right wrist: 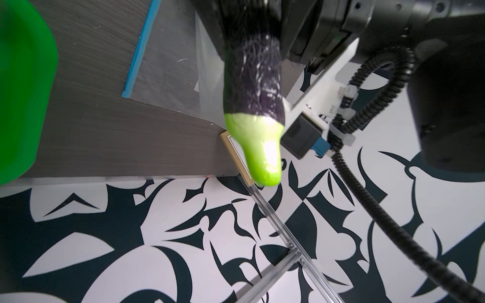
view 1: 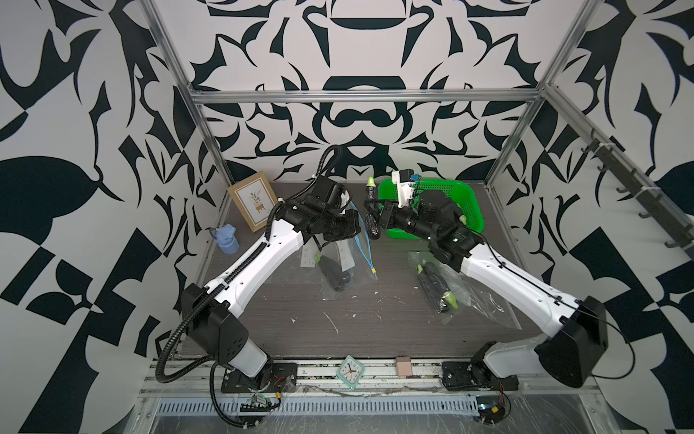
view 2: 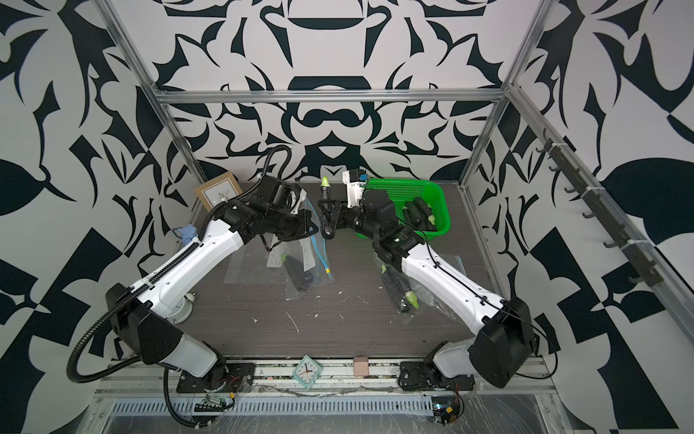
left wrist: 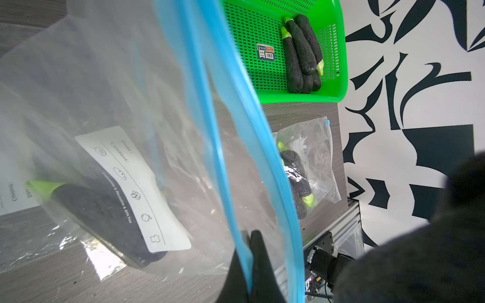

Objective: Place the eggplant in a zip-top bag and seal the zipper
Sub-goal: Place the eggplant in the zipper food storage bag.

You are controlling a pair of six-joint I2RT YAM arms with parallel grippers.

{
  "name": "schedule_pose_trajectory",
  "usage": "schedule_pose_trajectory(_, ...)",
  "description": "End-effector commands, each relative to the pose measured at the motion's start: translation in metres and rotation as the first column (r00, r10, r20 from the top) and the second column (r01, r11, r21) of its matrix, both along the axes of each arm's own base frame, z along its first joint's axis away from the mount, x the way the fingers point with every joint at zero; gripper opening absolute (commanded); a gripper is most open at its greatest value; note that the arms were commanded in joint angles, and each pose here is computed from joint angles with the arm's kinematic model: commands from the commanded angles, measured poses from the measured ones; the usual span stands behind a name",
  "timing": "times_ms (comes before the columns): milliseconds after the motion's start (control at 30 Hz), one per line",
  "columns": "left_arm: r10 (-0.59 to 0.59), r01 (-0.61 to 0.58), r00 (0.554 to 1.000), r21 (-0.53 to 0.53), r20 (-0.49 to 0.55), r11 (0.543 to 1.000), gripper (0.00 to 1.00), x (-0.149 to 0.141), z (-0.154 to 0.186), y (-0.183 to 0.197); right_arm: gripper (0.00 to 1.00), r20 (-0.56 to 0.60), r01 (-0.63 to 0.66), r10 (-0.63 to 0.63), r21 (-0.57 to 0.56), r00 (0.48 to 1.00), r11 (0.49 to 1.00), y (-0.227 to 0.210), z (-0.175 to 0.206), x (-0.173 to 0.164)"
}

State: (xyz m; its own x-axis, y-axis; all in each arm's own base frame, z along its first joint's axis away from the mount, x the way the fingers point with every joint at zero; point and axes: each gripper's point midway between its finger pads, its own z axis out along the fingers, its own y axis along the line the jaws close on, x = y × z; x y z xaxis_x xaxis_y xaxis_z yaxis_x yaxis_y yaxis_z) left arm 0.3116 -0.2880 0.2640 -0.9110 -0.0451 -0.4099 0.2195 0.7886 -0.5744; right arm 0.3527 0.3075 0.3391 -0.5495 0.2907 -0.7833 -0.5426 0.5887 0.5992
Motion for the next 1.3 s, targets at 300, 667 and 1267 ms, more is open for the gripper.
schedule_pose_trajectory(300,0.039,-0.040,0.998,0.001,0.039,0.999,0.00,-0.003,0.020,0.008,0.09,0.061,0.107,-0.110,0.053,0.992,0.993,0.005,-0.002,0.013)
schedule_pose_trajectory(667,0.044,-0.044,0.998,0.002,0.046,0.999,0.00,-0.004,0.021,0.010,0.09,0.103,0.058,-0.071,0.122,0.992,0.991,0.014,0.026,-0.009)
schedule_pose_trajectory(1267,0.044,-0.042,0.997,-0.027,0.068,0.999,0.00,-0.011,0.037,0.014,0.08,0.073,0.172,-0.170,-0.012,0.983,0.985,0.017,-0.054,0.002)
